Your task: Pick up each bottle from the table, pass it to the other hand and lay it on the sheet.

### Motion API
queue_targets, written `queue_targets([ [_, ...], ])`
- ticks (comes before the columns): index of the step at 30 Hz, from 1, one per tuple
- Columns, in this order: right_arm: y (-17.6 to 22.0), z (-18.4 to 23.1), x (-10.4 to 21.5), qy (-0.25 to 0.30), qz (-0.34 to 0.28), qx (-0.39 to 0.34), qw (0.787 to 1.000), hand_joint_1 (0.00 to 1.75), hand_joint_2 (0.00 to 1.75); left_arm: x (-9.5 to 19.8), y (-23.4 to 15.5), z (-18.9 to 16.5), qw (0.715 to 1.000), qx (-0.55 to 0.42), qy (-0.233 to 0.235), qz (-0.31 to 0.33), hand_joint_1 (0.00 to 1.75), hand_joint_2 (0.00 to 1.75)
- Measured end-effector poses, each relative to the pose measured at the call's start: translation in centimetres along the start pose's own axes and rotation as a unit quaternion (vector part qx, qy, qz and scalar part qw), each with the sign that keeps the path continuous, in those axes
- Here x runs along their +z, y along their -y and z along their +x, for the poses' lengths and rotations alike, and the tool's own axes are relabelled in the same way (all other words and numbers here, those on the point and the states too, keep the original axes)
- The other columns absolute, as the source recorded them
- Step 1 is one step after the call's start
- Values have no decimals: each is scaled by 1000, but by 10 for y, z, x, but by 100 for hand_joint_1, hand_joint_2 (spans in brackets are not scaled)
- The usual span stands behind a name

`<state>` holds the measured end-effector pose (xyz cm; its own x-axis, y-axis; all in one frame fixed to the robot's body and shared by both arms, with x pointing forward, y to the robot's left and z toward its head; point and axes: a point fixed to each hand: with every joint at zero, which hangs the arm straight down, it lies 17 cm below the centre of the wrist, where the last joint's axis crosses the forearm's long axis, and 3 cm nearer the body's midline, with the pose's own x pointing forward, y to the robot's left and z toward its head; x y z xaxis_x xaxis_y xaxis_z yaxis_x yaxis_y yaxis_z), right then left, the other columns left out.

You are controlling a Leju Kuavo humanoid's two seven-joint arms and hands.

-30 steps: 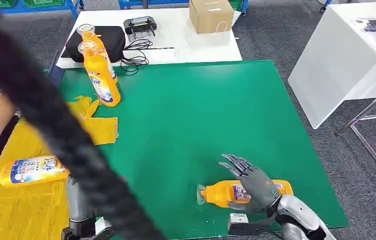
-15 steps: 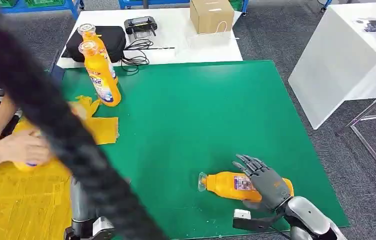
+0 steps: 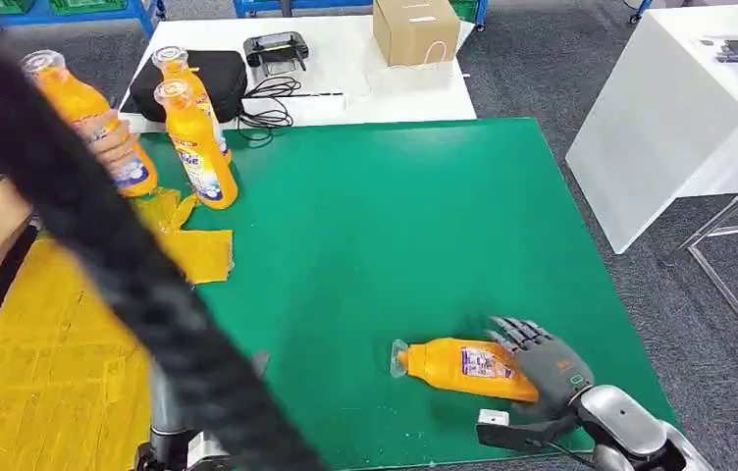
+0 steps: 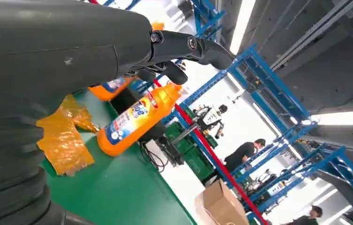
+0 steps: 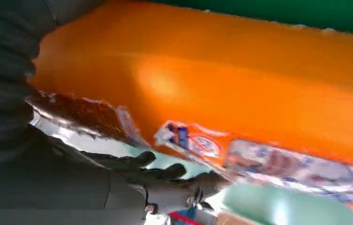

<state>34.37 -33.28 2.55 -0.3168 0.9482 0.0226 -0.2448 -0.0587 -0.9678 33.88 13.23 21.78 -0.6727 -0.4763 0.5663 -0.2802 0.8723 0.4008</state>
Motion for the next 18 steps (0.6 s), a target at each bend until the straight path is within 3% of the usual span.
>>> queue_targets([
  [3,-1,-8,-2,-10,7,10,1000,0,175,-2,2,2,1000,2,4,-1,0,175],
  [5,3,-31,-16,-47,9,50,998,0,175,-4,7,5,1000,3,11,-6,0,175],
  [6,4,-33,-18,-49,8,53,997,7,175,-4,7,6,1000,4,11,-6,0,175],
  [8,4,-35,-21,-54,8,57,997,75,175,-4,8,7,1000,5,12,-7,0,175],
  [9,4,-36,-22,-56,11,58,997,129,175,-4,9,8,1000,6,13,-8,0,175],
  [11,2,-38,-24,-61,14,60,996,150,175,-5,10,9,1000,7,15,-9,0,175],
  [12,2,-39,-25,-62,16,61,996,175,175,-5,11,9,1000,7,15,-9,0,175],
  [18,13,-22,-41,-48,-23,59,997,175,175,-5,14,11,1000,9,17,-13,0,175],
])
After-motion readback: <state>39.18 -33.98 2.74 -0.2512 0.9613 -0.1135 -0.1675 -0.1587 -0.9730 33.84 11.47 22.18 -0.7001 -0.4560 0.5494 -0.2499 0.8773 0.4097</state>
